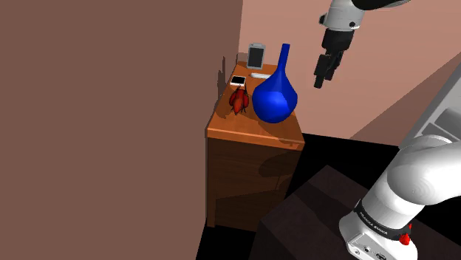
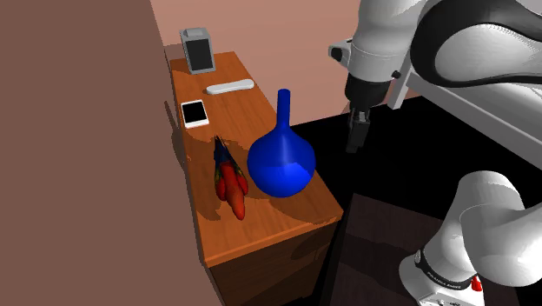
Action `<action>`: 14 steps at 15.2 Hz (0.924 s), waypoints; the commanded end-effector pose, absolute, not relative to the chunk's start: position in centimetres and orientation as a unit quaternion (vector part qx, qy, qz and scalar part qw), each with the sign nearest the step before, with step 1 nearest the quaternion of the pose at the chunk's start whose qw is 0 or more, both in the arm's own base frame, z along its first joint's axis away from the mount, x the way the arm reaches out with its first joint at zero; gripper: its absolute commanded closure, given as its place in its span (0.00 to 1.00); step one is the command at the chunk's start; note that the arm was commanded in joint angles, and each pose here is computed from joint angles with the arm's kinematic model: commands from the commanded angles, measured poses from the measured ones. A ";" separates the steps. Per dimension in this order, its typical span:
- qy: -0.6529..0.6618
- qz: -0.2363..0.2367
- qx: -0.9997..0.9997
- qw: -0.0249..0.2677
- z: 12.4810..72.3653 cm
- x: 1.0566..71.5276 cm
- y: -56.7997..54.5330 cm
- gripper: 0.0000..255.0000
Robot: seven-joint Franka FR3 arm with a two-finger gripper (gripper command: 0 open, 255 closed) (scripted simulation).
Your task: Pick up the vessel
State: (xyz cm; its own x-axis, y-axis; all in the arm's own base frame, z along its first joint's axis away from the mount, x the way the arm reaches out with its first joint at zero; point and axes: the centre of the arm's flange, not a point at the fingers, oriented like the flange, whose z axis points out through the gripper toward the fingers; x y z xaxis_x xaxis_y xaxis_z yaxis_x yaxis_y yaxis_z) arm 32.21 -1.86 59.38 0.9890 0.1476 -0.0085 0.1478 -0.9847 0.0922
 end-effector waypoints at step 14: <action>0.101 -0.066 0.993 0.011 69.0 48.1 0.4 0.00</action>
State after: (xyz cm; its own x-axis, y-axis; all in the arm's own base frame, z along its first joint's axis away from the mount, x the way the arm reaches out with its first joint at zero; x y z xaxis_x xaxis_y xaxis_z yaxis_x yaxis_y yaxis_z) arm 46.62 0.33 68.44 0.9732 0.1949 -0.1220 0.1983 -0.9800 0.0163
